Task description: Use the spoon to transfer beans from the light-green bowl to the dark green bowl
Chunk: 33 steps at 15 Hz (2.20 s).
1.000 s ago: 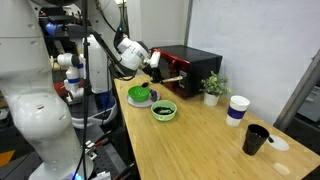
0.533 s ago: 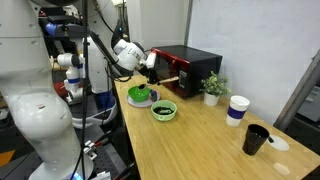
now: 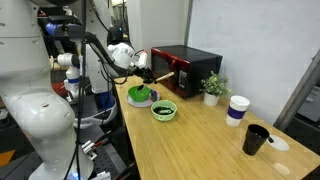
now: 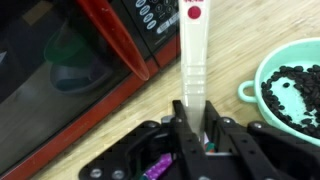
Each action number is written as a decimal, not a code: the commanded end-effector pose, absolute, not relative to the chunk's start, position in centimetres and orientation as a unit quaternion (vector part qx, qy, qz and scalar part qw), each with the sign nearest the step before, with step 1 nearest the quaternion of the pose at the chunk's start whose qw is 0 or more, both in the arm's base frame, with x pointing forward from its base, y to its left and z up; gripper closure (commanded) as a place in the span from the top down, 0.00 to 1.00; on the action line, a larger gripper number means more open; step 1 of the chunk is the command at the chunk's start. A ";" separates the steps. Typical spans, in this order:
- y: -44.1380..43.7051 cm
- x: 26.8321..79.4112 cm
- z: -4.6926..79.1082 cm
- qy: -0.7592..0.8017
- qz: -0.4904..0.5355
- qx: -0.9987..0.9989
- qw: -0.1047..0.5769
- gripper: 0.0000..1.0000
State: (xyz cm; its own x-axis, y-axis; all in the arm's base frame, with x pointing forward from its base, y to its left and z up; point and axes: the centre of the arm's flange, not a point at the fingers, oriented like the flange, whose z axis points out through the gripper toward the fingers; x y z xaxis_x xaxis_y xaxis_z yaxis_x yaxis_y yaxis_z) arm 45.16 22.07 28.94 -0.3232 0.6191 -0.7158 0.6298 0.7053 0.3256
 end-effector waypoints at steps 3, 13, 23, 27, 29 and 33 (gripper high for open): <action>23.8 42.8 28.5 0.791 -0.030 0.368 0.487 0.06; 26.9 40.9 28.5 0.766 -0.079 0.331 0.545 0.06; 28.7 39.3 28.5 0.729 -0.130 0.300 0.602 0.06; 29.0 39.0 28.0 0.717 -0.153 0.289 0.616 0.06; 29.0 38.9 27.6 0.711 -0.162 0.284 0.623 0.06; 29.3 39.0 27.2 0.698 -0.179 0.272 0.637 0.06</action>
State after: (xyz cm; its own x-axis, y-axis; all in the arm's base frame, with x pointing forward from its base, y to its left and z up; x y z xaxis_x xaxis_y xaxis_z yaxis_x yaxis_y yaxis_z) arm 38.47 28.66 27.46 -0.0556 0.2051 -0.9772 0.6145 0.7784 0.1284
